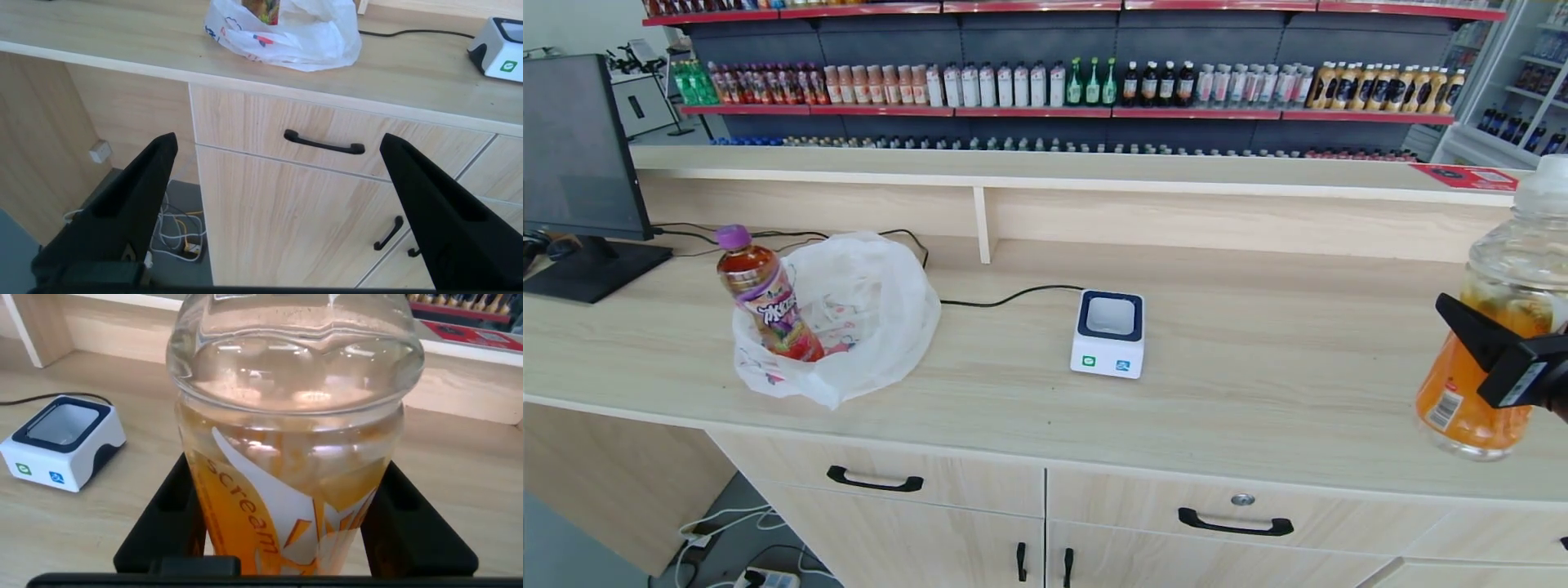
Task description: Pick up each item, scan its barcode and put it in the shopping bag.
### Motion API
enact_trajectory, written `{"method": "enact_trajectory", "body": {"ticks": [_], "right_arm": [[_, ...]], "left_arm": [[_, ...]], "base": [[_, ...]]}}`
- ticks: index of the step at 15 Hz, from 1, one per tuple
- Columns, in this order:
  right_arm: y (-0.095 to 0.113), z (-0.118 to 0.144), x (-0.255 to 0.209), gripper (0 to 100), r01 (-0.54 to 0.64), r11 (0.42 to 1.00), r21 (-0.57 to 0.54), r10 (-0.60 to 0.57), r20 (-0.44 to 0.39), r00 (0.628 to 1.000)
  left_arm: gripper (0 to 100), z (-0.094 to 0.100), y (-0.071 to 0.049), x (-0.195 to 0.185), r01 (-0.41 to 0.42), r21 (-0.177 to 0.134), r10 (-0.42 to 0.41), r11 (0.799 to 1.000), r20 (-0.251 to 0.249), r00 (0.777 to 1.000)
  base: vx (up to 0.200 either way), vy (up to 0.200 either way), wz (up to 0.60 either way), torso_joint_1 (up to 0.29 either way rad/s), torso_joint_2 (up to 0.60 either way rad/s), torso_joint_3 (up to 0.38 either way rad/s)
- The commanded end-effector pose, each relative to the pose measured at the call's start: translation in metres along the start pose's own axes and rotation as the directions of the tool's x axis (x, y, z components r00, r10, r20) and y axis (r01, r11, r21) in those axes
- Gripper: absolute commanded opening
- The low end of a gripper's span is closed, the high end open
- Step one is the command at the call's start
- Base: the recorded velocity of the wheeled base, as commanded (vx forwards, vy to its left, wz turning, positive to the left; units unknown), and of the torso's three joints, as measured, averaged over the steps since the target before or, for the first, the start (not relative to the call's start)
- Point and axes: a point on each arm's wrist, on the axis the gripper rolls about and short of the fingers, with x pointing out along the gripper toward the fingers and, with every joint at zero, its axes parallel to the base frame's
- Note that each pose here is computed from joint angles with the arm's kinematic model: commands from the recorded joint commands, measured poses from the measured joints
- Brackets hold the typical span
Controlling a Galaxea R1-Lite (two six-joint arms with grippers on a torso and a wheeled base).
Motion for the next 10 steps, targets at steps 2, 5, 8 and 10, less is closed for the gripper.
{"method": "enact_trajectory", "body": {"ticks": [2,5,8,10], "right_arm": [[-0.001,0.0002,0.0029,0,0.007,1.0,0.004,-0.007,-0.001,1.0],[-0.0016,0.0006,0.0011,0,0.011,1.0,0.004,-0.011,0.003,1.0],[-0.0031,0.0022,-0.0004,0,0.019,1.0,0.012,-0.019,0.011,1.0],[-0.0036,0.0023,-0.0002,0,0.022,1.0,0.01,-0.022,0.01,1.0]], "left_arm": [[100,0.0,0.0,0.0,0.001,0.0,-0.001,1.0,0.0,1.0],[100,0.0002,0.0,0.0,0.001,0.0,-0.001,1.0,0.001,1.0],[100,0.0002,0.0,0.0,-0.001,-0.001,0.001,1.0,0.001,1.0],[100,0.0002,0.0,0.0,0.001,0.0,-0.001,1.0,0.001,1.0]], "base": [[-0.1,0.0,0.0,0.001,0.01,0.001],[0.0,0.0,0.0,0.0,0.0,0.0],[0.0,0.0,0.0,0.0,0.0,0.0],[0.0,0.0,0.0,0.0,0.0,0.0]]}}
